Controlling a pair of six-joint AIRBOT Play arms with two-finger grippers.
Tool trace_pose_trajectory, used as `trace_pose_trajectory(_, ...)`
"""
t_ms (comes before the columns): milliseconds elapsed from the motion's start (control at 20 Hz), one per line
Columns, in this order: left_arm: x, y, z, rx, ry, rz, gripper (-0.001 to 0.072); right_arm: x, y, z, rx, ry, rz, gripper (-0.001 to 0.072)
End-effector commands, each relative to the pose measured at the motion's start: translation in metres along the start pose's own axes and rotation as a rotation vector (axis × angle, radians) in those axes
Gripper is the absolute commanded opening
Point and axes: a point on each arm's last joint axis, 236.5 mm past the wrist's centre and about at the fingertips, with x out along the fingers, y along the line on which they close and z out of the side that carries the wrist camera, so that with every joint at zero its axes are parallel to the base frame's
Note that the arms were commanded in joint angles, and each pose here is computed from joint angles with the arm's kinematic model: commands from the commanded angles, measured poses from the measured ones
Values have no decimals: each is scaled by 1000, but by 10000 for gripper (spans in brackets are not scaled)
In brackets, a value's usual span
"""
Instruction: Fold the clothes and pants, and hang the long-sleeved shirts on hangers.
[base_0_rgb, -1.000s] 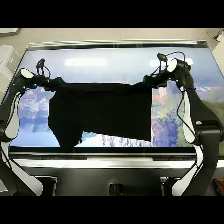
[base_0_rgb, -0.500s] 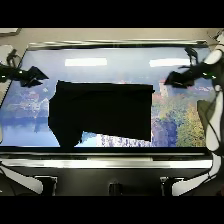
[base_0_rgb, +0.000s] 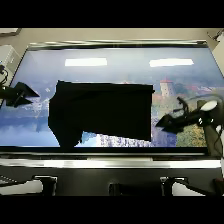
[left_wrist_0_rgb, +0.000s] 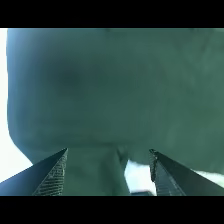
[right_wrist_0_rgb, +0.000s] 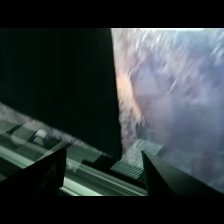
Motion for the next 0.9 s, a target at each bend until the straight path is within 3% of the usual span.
trace_pose_trajectory(0,-1,4,-39,-23,24,1,581,39,4,-48,33,28,109,544)
trace_pose_trajectory(350,-8,-4,-60,-39,11,-28,581,64,4,-56,71,-23,172,543)
trace_pose_trajectory(400,-8,-4,-60,-41,10,-28,581,65,4,-54,61,-32,172,529)
trace_pose_trajectory(450,-8,-5,-60,-41,9,-28,581,64,3,-51,54,-46,171,468)
trace_pose_trajectory(850,-9,-5,-60,-38,7,-28,581,64,-8,-32,55,-130,123,431)
